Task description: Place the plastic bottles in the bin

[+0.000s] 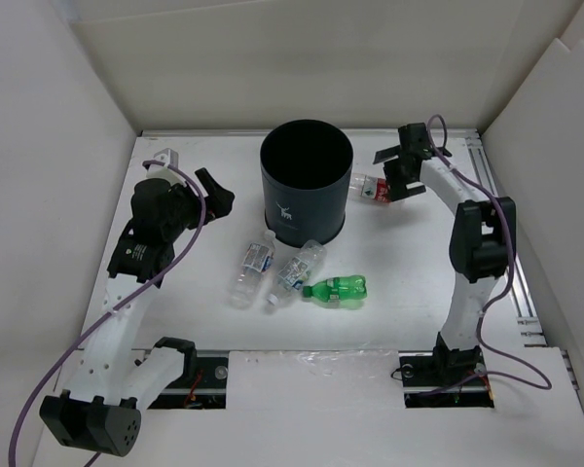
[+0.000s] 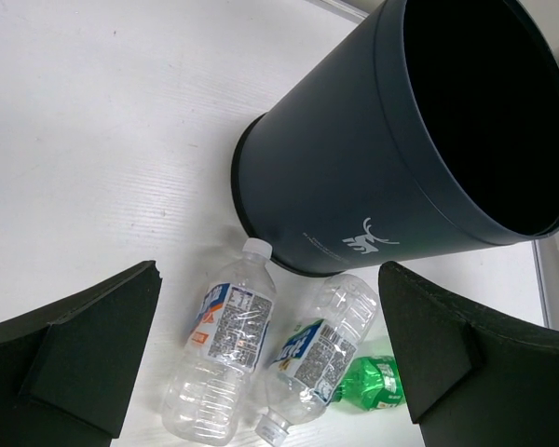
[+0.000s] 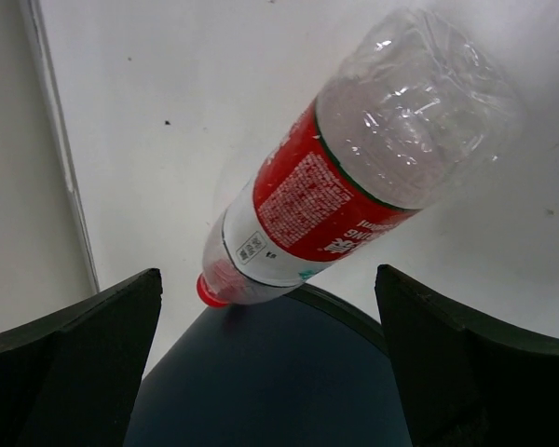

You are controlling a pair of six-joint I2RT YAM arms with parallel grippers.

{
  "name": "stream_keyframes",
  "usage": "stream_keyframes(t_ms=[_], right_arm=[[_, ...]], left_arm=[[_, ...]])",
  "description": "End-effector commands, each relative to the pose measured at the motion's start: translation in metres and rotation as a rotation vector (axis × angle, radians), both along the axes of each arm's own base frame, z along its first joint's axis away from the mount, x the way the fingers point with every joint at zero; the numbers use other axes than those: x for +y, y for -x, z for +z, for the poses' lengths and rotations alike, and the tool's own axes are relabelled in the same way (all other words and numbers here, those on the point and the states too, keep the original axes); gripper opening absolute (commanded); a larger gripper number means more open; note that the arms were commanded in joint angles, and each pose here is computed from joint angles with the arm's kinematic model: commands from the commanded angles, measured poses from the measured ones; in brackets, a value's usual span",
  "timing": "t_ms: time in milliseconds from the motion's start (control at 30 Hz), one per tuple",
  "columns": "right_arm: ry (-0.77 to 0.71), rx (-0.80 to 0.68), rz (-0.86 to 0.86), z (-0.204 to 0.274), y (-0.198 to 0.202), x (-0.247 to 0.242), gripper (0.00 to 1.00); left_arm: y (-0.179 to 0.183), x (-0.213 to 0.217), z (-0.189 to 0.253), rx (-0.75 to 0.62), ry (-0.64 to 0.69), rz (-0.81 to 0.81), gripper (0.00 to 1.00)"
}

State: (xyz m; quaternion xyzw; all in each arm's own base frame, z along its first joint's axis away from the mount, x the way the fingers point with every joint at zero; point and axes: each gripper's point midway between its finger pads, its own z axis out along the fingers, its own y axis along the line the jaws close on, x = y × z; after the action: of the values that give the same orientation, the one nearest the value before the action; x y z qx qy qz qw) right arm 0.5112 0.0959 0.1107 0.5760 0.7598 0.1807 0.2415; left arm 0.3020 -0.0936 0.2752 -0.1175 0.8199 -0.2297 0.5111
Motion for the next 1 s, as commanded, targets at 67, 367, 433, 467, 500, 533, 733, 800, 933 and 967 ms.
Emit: stream_keyframes(t_ms=[67,367,433,467,500,533,733,800,933,967], right_arm=[[-0.015,0.077,-0.073,-0.035,0.003,-0.009,1.00],[-0.002,0.183,-0.060,-0.073,0.008,-0.021,0.98],[0.004,0.183,-0.057,-0.073,0.008,-0.026,0.95],[0.022,0.182,-0.057,-0.074,0.008,-0.029,0.92],[0.022,0.185,-0.057,-0.075,0.013,-0.029,0.83],[0.025,0.166,-0.057,-0.072,0.012,-0.034,0.72],[0.027,0.149,-0.006,-0.068,0.010,-0.051,0.00],[0.063,0.138,-0.004,-0.059,0.005,-0.062,0.00],[0.162,0.025,-0.025,-0.001,-0.009,-0.084,0.00],[0.178,0.000,-0.034,0.013,-0.012,-0.091,0.00]], left_arm=[[0.000,-0.001,0.000,-0.026,-0.025,-0.024,1.00],[0.000,-0.001,0.001,-0.027,-0.024,-0.024,1.00],[0.001,0.000,-0.003,-0.018,-0.026,-0.024,1.00],[0.001,0.000,-0.003,-0.018,-0.026,-0.024,1.00],[0.001,0.000,-0.003,-0.018,-0.026,-0.024,1.00],[0.000,0.001,-0.004,-0.019,-0.029,-0.016,1.00],[0.001,0.003,0.011,-0.033,-0.022,-0.002,1.00],[0.003,0.005,0.034,-0.068,-0.019,0.008,1.00],[0.004,0.004,0.096,-0.162,-0.017,-0.005,1.00],[0.007,0.003,0.115,-0.202,-0.006,-0.015,1.00]])
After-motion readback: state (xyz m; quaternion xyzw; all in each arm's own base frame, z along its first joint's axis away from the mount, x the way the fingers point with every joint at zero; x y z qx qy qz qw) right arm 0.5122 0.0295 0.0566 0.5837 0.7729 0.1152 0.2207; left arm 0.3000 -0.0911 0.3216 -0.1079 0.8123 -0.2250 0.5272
